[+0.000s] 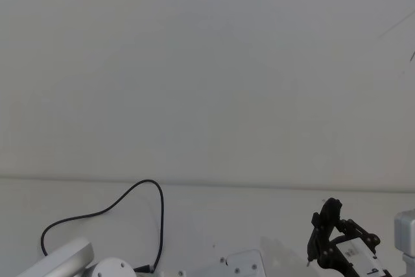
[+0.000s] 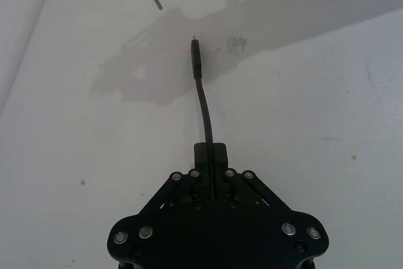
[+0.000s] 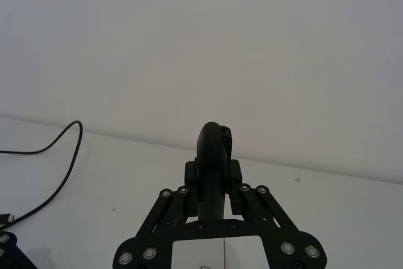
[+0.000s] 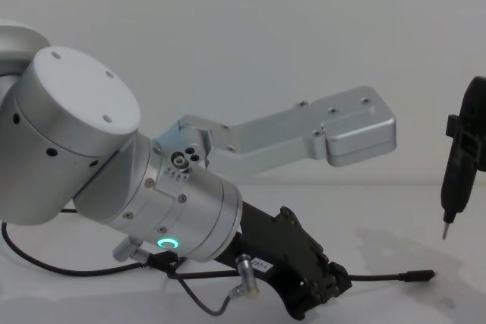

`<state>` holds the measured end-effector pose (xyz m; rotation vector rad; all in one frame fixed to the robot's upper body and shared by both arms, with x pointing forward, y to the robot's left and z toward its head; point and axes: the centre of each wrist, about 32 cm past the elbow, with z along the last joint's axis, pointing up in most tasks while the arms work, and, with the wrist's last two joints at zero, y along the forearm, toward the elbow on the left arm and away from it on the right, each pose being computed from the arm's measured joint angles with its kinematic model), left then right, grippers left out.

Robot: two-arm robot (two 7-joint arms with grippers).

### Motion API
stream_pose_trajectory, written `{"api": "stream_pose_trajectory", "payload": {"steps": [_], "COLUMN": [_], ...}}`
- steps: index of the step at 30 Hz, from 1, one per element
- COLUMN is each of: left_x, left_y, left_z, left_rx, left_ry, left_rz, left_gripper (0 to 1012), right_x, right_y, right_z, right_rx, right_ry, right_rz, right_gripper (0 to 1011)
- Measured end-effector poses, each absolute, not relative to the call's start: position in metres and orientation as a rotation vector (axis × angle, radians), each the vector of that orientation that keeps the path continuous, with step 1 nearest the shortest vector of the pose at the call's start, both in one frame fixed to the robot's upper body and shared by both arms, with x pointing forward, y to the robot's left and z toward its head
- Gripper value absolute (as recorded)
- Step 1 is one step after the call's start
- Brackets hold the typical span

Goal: Pick up the data cable with the one hand.

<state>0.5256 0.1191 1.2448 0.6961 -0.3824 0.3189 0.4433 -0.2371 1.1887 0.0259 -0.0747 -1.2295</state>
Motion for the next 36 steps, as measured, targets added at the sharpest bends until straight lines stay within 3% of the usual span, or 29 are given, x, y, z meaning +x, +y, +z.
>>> {"api": "stream_pose_trajectory", "payload": {"steps": [11, 36], "left_x": [0.526, 0.539], "left_y": [0.120, 0.149], "left_z": [1.244, 1.265], "left_rx": [0.691, 0.521], "left_ry": [-0.389, -0.388], "left_rz": [0.331, 0.409], "left_gripper": [43, 43], "right_x": [0.443, 0.415], "right_y": [-0.239, -0.260], "right_z": [1.192, 1.247], "right_rx": [0.045, 0.306], "right_ry": [-0.086, 0.003], "right_rz": [-1.236, -1.237], "right_gripper": [268, 268]}}
